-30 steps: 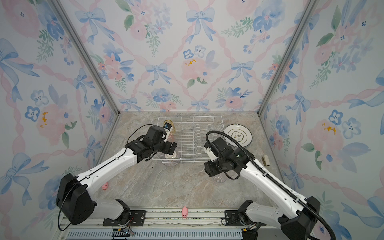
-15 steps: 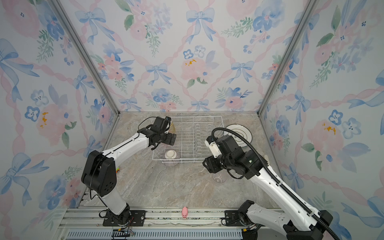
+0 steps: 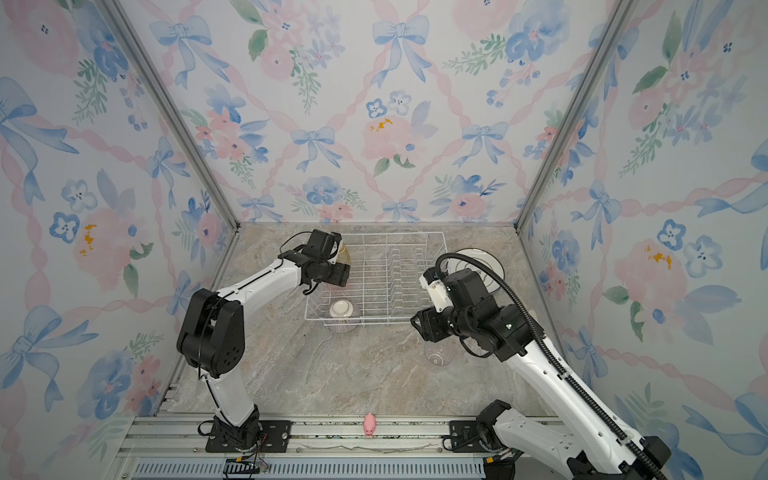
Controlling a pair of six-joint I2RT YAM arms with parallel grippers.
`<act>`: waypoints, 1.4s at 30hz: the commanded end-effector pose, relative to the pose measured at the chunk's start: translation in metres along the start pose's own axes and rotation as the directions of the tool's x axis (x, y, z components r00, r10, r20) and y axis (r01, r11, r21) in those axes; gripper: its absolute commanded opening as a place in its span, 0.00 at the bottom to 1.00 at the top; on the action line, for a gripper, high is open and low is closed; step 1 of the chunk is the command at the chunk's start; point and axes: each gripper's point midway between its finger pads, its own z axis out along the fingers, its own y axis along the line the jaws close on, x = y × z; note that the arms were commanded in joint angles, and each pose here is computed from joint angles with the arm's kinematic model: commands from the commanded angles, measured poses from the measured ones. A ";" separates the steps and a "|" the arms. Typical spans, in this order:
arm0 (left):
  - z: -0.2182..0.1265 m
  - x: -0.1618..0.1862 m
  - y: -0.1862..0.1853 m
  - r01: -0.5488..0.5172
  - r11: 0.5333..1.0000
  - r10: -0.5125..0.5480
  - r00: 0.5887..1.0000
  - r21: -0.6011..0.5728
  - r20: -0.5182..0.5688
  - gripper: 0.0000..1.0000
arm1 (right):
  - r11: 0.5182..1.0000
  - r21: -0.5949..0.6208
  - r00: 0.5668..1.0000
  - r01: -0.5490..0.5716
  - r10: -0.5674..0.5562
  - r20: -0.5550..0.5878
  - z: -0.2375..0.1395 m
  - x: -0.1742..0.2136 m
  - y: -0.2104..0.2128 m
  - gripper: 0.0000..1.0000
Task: Unload the mixed dishes from the dish rack
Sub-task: 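Lower the left gripper onto the pink cup in the rack and close it, then lift the pink cup with the left gripper while the right approaches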
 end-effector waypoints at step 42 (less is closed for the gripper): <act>-0.064 -0.058 -0.032 -0.043 0.950 -0.007 0.987 0.309 0.160 0.49 | 0.899 -0.418 0.962 -0.133 0.219 0.163 0.075 -0.089 0.024 0.58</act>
